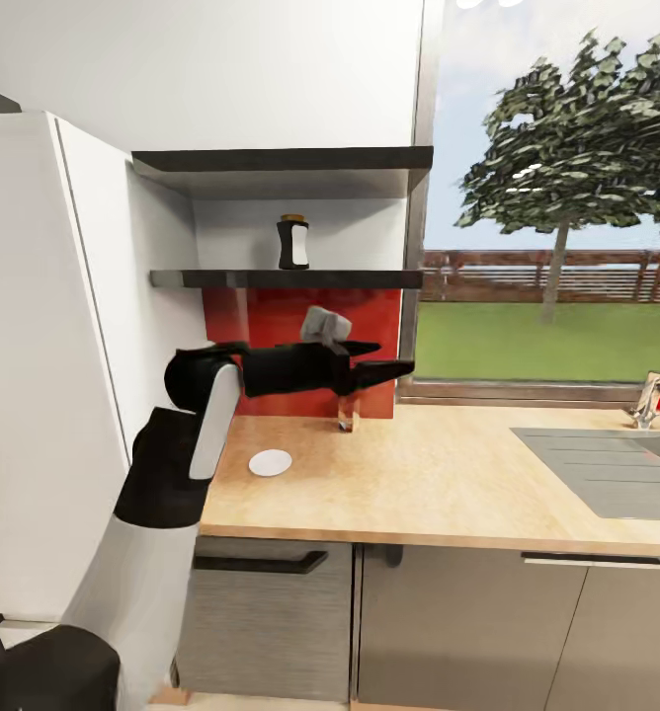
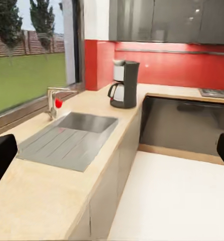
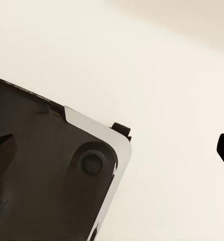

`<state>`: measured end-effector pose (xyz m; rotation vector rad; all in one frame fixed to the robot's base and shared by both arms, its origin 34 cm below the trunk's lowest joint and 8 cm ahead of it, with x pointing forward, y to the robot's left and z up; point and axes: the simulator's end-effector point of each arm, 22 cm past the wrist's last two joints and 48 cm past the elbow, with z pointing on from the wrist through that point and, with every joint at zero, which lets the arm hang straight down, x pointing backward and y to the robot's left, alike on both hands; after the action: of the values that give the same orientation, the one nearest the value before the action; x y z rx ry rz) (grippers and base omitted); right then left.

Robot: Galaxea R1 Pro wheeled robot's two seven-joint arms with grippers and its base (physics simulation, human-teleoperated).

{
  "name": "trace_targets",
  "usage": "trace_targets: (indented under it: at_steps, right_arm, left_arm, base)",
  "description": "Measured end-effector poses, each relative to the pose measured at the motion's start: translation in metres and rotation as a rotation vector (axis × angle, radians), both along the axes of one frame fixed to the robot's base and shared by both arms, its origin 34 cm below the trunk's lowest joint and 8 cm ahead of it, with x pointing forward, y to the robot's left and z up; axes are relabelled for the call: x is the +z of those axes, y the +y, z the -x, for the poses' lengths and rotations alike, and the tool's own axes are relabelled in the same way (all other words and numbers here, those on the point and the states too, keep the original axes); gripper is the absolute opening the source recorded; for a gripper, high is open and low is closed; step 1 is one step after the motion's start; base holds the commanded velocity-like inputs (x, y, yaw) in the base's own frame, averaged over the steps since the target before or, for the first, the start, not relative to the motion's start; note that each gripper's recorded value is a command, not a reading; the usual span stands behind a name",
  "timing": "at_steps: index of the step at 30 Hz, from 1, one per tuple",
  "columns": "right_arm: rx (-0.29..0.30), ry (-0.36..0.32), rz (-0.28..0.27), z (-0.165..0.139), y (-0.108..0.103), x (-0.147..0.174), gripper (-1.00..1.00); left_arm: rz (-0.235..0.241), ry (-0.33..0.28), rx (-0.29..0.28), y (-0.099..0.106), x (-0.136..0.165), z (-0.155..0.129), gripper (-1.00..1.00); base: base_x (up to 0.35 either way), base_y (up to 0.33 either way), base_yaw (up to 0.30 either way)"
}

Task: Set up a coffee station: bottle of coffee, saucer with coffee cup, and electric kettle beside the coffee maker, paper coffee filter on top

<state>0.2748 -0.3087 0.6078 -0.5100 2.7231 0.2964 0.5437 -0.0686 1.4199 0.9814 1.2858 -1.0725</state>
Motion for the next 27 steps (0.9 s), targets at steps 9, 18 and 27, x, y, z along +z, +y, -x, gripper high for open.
trace_targets:
  at_steps: [9,18,27]
  right_arm:
    - [0.012,-0.034,0.008,-0.015,-0.003,0.004,1.00]
    - [0.034,-0.040,0.014,-0.016,-0.003,0.004,1.00]
    - [0.042,-0.042,0.022,-0.016,-0.008,0.005,1.00]
  left_arm:
    - [0.133,-0.094,0.687,0.112,0.188,-0.128,1.00]
    - [0.091,-0.002,1.205,0.209,0.207,-0.191,1.00]
    - [0.079,0.011,1.370,0.244,0.210,-0.200,1.00]
  base:
    - [0.000,0.000,0.000]
    - [0.000,0.000,0.000]
    - [0.000,0.000,0.000]
